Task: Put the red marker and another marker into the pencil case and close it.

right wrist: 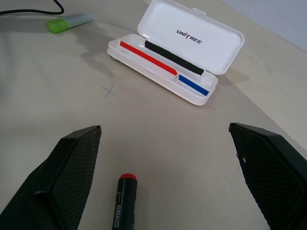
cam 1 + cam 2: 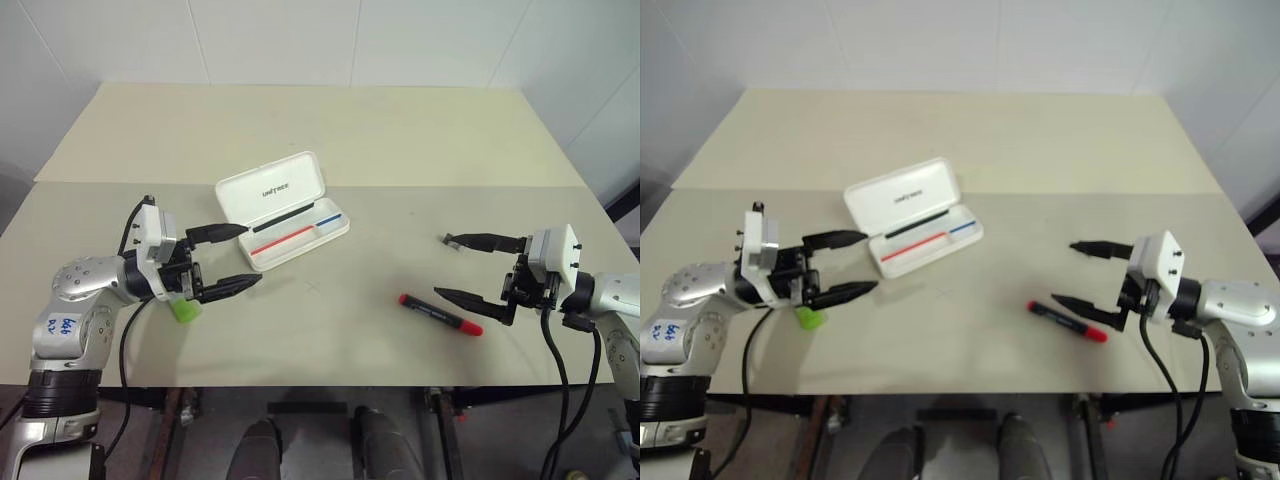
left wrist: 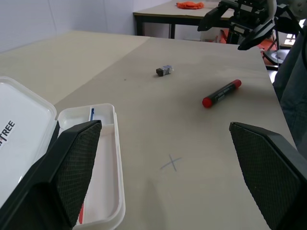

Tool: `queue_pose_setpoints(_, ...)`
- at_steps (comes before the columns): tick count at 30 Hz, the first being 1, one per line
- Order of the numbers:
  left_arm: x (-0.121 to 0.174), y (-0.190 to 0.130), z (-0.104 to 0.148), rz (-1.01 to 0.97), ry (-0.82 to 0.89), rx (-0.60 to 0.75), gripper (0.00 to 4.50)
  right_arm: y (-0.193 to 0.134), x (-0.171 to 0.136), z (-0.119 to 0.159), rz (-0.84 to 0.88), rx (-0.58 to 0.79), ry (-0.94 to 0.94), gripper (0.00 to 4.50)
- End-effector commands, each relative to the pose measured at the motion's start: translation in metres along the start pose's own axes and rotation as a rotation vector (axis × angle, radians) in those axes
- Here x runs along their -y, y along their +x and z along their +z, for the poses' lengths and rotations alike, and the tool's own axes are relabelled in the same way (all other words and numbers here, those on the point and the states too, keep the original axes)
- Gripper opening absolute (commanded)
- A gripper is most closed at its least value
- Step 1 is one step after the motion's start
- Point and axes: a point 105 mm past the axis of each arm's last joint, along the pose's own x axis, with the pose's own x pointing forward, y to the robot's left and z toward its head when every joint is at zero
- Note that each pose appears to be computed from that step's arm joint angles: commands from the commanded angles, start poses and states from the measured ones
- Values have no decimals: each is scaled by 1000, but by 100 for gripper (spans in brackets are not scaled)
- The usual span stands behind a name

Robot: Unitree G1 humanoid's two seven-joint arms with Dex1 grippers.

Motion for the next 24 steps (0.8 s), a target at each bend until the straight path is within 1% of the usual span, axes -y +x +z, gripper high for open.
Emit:
queue_pose_setpoints(1, 1, 3, 9, -7, 42, 6, 447, 4, 3, 9, 1, 17, -37, 450)
queue_pose_setpoints(7, -4, 1, 0, 35, 56, -24, 447, 13, 2, 13, 11, 35, -38, 450)
queue_pose_setpoints(10, -2, 3, -5, 29, 56, -47, 447, 16, 3, 16, 13, 53, -42, 450)
queue_pose_setpoints(13, -2, 2, -8, 28, 43, -67, 385, 30, -1, 24, 32, 103, -50, 450)
queue_pose_setpoints(18, -3, 3, -21, 34, 44, -127, 221, 48, -17, 31, 84, 162, -28, 450)
queue_pose_setpoints(21, -8, 4, -23, 55, 38, -133, 221, 57, -29, 37, 128, 177, -22, 450)
queue_pose_setpoints(24, -15, 16, -37, 77, 53, -185, 221, 63, -35, 42, 147, 195, -27, 450)
